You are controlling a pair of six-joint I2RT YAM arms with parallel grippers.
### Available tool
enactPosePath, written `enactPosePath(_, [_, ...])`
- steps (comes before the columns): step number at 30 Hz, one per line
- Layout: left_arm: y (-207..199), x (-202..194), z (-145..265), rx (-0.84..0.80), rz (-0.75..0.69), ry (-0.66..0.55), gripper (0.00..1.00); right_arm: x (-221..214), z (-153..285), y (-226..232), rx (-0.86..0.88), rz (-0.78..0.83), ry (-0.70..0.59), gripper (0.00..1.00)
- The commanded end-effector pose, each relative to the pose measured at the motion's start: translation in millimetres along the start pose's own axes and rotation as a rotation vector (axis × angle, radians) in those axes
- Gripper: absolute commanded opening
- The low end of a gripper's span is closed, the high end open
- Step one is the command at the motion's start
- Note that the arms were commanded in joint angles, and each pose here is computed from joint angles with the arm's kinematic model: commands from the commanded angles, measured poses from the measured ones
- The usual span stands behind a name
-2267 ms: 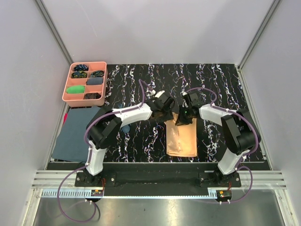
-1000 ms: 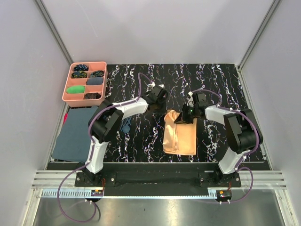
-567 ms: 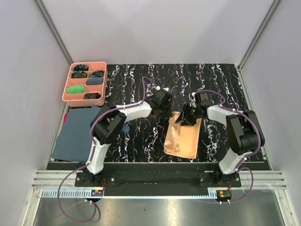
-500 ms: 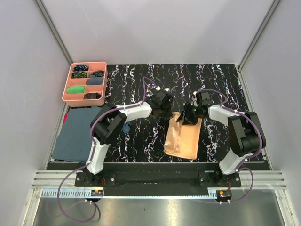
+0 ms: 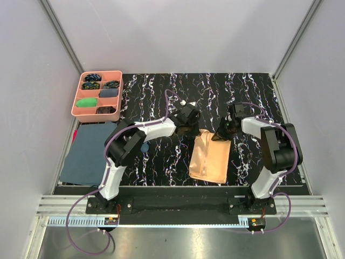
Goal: Fold the napkin into a case and place the utensils inside
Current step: Fold the lower triangle-folded napkin at the center of the board.
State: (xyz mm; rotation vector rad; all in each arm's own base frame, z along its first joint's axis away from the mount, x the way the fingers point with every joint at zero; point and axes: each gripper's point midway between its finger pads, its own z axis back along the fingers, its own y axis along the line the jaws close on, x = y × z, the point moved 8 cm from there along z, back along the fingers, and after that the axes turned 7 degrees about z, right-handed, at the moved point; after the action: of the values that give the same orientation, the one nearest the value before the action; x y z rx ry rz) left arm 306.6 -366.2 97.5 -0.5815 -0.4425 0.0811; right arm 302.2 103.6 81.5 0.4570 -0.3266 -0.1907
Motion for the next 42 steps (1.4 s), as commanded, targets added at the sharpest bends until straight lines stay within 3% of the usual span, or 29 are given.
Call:
enactPosePath(1, [-20.1,-0.3,1.1,-0.098,0.007,-0.003,0.05,9.4,-16.1,-3.3,-0.013,0.019,-0.013,0.13])
enactPosePath(10, [-14.6,-7.8,-10.2,-0.09,0.011,0.007,0.05,13.5,-29.2,0.5,0.049,0.012,0.024,0.11])
enactPosePath(12, [-11.3,-8.7,-15.3,-0.085,0.015,0.021,0.05,17.3,-21.9,3.0,0.049,0.039,0.004,0.15])
enactPosePath(15, [-11.2,-9.3,-19.3,-0.088,0.014,0.019,0.05,25.6,-6.8,10.7,0.051,0.086,-0.041,0.31])
enactPosePath(21, [-5.1,-12.0,-22.6,-0.077,0.017,0.016,0.05,40.4,9.4,29.8,0.138,0.129,-0.079,0.39])
enactPosePath(42, [-13.2,-6.5,-5.0,-0.118,-0.008,-0.01,0.04,48.1,-11.9,40.3,0.264,0.144,-0.043,0.46])
